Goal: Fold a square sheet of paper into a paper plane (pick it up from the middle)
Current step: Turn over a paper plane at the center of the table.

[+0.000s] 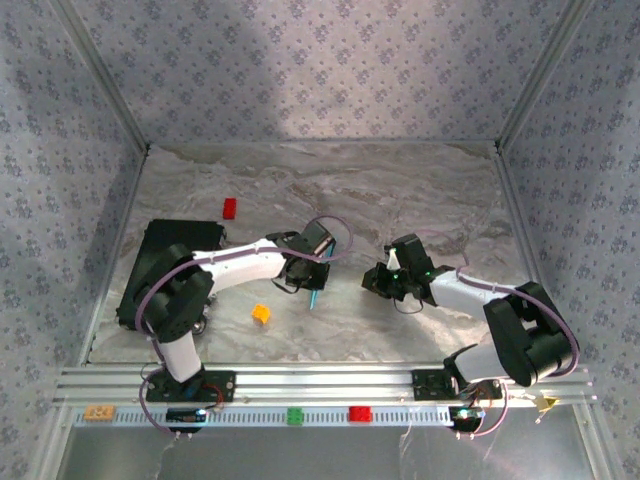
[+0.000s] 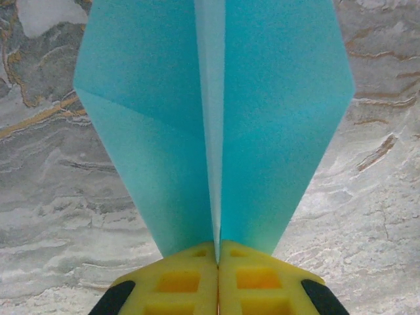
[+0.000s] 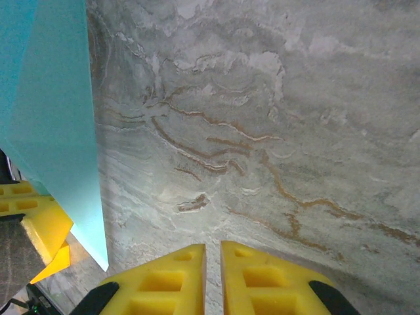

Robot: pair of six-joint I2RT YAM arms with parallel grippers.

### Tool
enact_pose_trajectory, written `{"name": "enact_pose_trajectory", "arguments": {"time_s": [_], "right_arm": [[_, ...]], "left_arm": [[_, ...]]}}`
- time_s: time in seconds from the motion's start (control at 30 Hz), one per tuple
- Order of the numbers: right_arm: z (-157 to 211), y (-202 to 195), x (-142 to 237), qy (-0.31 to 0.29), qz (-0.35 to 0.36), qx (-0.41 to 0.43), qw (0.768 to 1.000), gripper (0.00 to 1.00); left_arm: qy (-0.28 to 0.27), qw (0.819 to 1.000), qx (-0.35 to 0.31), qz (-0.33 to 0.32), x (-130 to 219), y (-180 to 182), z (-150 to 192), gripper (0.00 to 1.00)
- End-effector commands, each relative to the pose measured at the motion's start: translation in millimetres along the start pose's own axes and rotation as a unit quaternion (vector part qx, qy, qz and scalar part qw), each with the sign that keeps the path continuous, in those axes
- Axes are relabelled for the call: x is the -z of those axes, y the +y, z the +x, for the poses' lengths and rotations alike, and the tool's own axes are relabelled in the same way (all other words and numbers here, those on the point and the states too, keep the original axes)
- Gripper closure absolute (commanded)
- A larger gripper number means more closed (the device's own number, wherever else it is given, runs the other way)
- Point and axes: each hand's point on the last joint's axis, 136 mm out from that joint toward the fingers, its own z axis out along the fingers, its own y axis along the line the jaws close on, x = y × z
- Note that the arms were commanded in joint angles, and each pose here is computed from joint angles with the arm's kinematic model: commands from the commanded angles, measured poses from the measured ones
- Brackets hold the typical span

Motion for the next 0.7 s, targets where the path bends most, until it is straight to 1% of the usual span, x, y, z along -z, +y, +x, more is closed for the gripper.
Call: {"name": "enact_pose_trajectory", "arguments": {"time_s": [0.0,0.37,0.67], "right_arm": [[-3.8,2.2,-0.9,-0.005,0.007,-0.002,1.000,0.85],[-3.1,1.0,-1.5,-0.003,0.008,-0.002,1.000,0.85],[-2.9,1.1,-1.6,-0.003,0.008,-0.002,1.000,0.85]], "left_arm": [[0.001,1.000,-0.008,0.001,2.0,-5.7,-3.9,0.91],[0.004,1.000,-0.009,0.007,-0.2,-7.8,-2.2,0.86],[0.009,1.000,-0.011,0.009,-4.4,-9.3,-1.5,0.86]]}}
